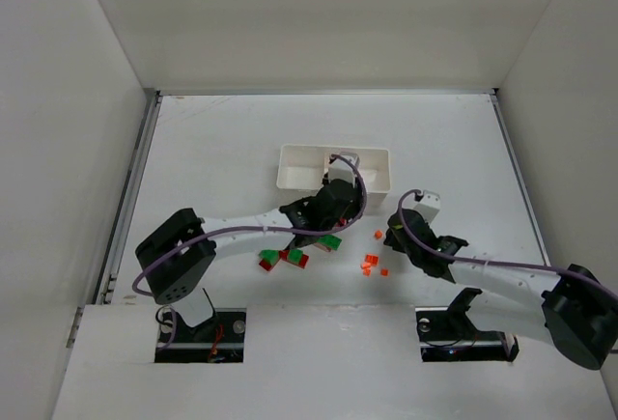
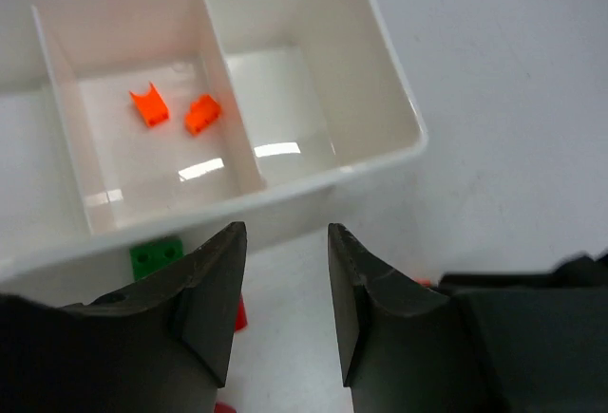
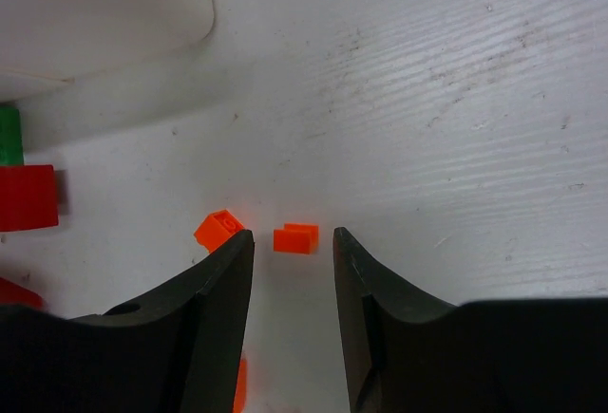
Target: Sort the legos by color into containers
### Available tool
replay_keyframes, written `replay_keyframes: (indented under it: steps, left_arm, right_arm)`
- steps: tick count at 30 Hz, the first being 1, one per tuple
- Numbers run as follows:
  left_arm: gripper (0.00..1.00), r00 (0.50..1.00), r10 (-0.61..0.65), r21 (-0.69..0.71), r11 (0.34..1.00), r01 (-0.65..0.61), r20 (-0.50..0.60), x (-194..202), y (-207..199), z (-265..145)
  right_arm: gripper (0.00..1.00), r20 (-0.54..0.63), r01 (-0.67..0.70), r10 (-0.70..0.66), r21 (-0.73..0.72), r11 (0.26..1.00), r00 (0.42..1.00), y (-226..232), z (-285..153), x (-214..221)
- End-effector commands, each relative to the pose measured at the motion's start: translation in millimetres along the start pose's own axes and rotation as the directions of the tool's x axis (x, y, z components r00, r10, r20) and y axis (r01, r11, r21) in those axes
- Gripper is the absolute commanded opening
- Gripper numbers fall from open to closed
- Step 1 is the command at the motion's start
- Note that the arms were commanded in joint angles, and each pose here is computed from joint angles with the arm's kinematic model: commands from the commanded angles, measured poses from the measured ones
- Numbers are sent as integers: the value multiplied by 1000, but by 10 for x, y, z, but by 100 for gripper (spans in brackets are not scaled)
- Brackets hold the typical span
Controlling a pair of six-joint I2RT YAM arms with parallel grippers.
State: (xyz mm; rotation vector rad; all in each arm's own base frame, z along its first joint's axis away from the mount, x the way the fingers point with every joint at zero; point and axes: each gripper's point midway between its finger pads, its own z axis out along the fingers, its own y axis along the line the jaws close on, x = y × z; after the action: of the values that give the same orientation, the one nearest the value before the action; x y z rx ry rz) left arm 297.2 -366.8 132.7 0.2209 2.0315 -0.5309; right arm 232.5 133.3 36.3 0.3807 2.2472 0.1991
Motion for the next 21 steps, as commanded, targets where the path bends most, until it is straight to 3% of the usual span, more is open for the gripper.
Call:
replay_keyframes:
  steps: [1,9,21]
  left_arm:
    - [37,1000,-22,39,999,21,8,49,-82,-219]
    - [38,998,-49,47,998,51,-31,274,3,-347]
    - [43,997,-44,185,981,56,-70,397,-298,-460]
  right_arm:
    - [45,29,-36,38,-47,998,999,205,-53,-169]
    - [39,-14,-21,20,-26,999,1000,229,11,-105]
    - [30,-26,-19,20,23,1000,999,150,37,-107]
